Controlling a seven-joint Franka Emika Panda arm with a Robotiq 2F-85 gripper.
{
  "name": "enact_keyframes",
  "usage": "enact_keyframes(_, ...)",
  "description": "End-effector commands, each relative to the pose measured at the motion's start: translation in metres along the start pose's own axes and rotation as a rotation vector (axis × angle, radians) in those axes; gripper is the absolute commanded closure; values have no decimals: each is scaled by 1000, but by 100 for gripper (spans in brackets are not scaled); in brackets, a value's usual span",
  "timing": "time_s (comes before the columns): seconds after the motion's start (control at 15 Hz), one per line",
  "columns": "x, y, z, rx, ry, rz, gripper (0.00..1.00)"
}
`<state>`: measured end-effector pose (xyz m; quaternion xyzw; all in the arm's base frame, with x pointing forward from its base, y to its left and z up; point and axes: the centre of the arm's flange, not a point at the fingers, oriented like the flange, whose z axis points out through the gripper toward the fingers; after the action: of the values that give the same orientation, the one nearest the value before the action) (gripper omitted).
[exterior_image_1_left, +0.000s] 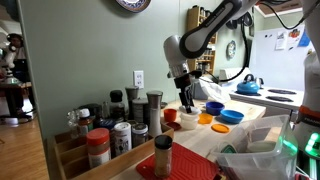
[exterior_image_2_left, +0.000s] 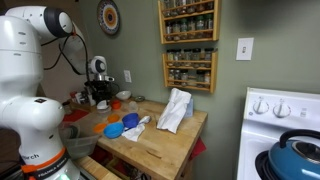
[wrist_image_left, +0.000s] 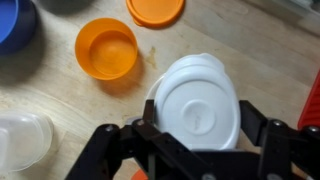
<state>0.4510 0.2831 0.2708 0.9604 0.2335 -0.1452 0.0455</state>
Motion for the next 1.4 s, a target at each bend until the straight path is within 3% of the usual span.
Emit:
enact_keyframes(0.0,-1,2,-1,-7,-14,-21,22)
enact_keyframes(1.33,1,-5,2,-6,-51,-83,21)
